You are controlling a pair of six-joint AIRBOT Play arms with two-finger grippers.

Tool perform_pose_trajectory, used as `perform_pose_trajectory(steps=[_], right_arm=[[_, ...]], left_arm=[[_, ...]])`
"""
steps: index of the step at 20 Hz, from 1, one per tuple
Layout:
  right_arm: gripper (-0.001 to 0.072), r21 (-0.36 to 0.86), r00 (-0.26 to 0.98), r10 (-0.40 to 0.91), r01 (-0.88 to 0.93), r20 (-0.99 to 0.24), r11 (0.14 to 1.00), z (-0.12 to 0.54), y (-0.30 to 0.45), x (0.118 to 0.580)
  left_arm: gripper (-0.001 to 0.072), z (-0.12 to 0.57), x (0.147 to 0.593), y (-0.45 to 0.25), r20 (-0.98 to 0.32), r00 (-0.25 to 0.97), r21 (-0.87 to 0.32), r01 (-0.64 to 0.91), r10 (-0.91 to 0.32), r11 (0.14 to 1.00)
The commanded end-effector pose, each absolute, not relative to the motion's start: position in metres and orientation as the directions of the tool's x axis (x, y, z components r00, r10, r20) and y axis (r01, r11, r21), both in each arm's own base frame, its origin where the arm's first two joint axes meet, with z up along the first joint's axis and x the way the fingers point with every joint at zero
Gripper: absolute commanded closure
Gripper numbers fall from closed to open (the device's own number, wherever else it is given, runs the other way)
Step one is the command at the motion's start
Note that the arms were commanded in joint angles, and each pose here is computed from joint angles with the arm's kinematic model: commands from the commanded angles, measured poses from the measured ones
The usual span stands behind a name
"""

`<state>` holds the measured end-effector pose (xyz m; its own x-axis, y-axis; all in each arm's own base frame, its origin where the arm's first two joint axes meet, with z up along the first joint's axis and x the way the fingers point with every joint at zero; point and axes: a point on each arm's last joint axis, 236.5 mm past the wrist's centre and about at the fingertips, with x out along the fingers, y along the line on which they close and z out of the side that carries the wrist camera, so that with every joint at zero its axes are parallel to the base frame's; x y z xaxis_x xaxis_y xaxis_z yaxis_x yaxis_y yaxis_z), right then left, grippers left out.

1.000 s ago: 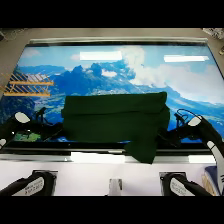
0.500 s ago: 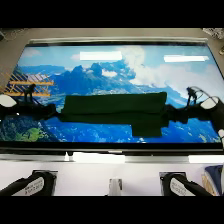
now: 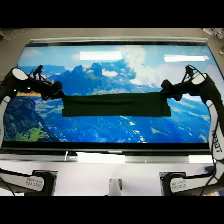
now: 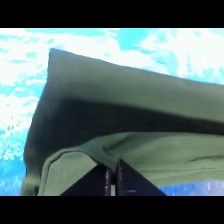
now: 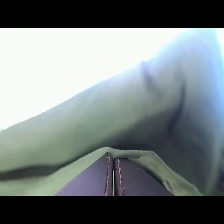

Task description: Fold the shirts.

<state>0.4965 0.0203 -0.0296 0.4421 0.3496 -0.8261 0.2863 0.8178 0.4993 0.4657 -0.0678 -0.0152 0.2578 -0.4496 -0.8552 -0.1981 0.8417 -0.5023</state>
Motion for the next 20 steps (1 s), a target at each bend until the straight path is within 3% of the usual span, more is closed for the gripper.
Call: perform_pose_trajectory(steps=[1,2,3,4,7,14,17,20], right_arm=[[0.0635,0.489,0.431,0.340,0.303,-0.836,0.818,-0.053,0.027,0.512],[0.0423,0.485,0.427,0.340,0.298,-0.838,0.822,-0.053,0.025,0.510],[0.0138,0.476,0.404,0.350,0.272,-0.845,0.837,-0.048,0.023,0.503],[0.0024,0.443,0.357,0.341,0.258,-0.870,0.859,-0.047,0.014,0.489],[0.0011,0.310,0.189,0.263,0.300,-0.946,0.902,-0.064,-0.036,0.442],[0.0008,0.352,0.117,0.333,0.283,-0.936,0.892,-0.098,-0.035,0.430],[0.0008,0.436,0.106,0.424,0.288,-0.899,0.853,-0.110,-0.011,0.434],[0.0016,0.445,0.065,0.443,0.239,-0.894,0.863,-0.119,0.021,0.433]], left_arm=[[0.0413,-0.046,0.471,-0.072,-0.866,0.183,-0.500,-0.265,-0.466,0.825],[0.0045,-0.047,0.471,-0.072,-0.866,0.181,-0.499,-0.266,-0.466,0.825],[-0.0013,-0.043,0.472,-0.069,-0.866,0.185,-0.499,-0.258,-0.465,0.827],[-0.0013,-0.036,0.471,-0.065,-0.865,0.185,-0.501,-0.254,-0.467,0.827],[-0.0013,-0.005,0.465,-0.062,-0.860,0.185,-0.504,-0.172,-0.475,0.846],[-0.0008,0.075,0.454,-0.085,-0.826,0.303,-0.505,-0.019,-0.476,0.863],[-0.0008,0.111,0.442,-0.112,-0.789,0.338,-0.525,0.061,-0.512,0.849],[-0.0008,0.133,0.426,-0.149,-0.769,0.333,-0.526,0.156,-0.546,0.836]])
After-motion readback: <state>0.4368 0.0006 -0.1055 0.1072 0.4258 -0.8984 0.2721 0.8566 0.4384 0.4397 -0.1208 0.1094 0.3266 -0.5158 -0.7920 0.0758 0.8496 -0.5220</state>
